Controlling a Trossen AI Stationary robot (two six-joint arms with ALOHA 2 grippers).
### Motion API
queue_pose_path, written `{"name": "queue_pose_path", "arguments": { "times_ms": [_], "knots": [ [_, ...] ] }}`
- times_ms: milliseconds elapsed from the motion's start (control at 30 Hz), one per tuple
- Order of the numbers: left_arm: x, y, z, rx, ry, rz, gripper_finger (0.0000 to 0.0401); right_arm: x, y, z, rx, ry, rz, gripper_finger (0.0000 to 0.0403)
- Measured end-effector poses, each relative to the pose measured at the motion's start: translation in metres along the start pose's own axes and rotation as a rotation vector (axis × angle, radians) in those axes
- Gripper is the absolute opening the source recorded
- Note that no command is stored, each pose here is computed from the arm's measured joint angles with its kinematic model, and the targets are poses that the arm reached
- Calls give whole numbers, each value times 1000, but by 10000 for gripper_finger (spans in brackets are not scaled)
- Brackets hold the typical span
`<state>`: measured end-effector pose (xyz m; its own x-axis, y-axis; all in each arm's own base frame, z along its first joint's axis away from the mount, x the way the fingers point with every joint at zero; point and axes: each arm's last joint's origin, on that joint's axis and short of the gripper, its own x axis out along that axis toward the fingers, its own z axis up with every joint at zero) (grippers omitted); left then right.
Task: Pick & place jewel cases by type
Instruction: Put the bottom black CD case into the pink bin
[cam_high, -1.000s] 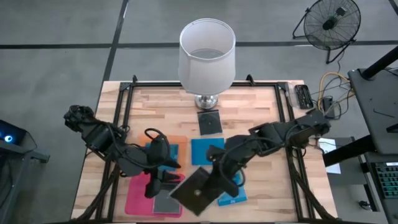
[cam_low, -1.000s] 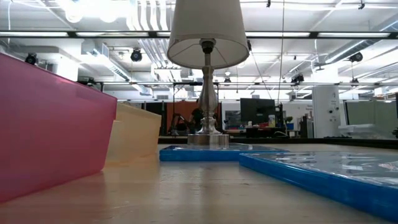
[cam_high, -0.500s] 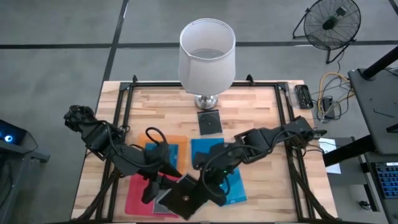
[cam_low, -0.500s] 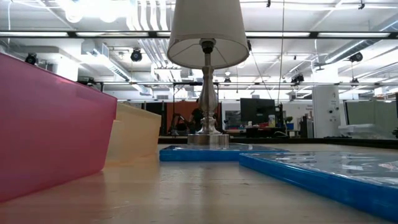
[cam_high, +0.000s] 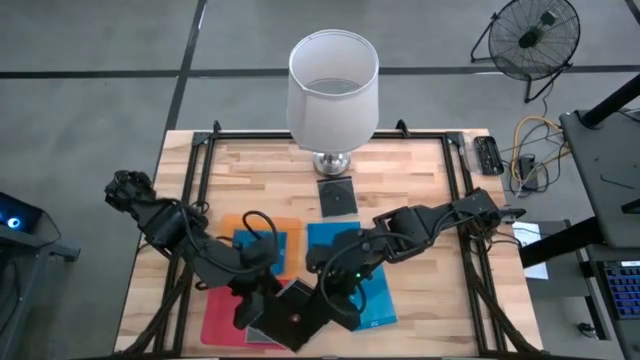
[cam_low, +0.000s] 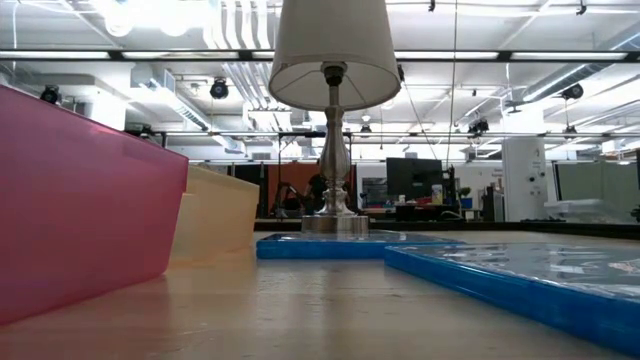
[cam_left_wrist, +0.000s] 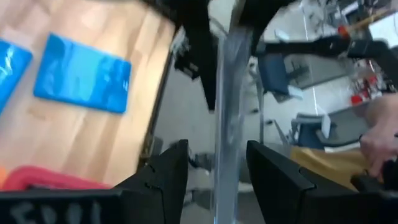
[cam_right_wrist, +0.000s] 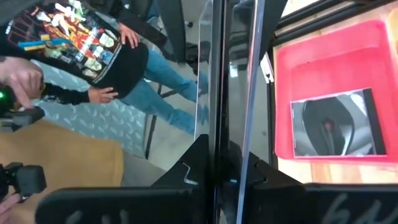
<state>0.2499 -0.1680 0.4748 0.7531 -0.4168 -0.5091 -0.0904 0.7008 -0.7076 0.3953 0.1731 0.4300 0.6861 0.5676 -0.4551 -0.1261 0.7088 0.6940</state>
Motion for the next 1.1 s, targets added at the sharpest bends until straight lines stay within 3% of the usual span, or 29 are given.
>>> {"name": "queue_pose_path", "arguments": {
  "times_ms": [667,1100],
  "knots": [
    [12,2,-15,29,136,-34,143,0,-1,0,2,11,1,17],
    [12,2,-15,29,138,-37,48,0,0,-1,-2,28,18,17]
  ]
}}
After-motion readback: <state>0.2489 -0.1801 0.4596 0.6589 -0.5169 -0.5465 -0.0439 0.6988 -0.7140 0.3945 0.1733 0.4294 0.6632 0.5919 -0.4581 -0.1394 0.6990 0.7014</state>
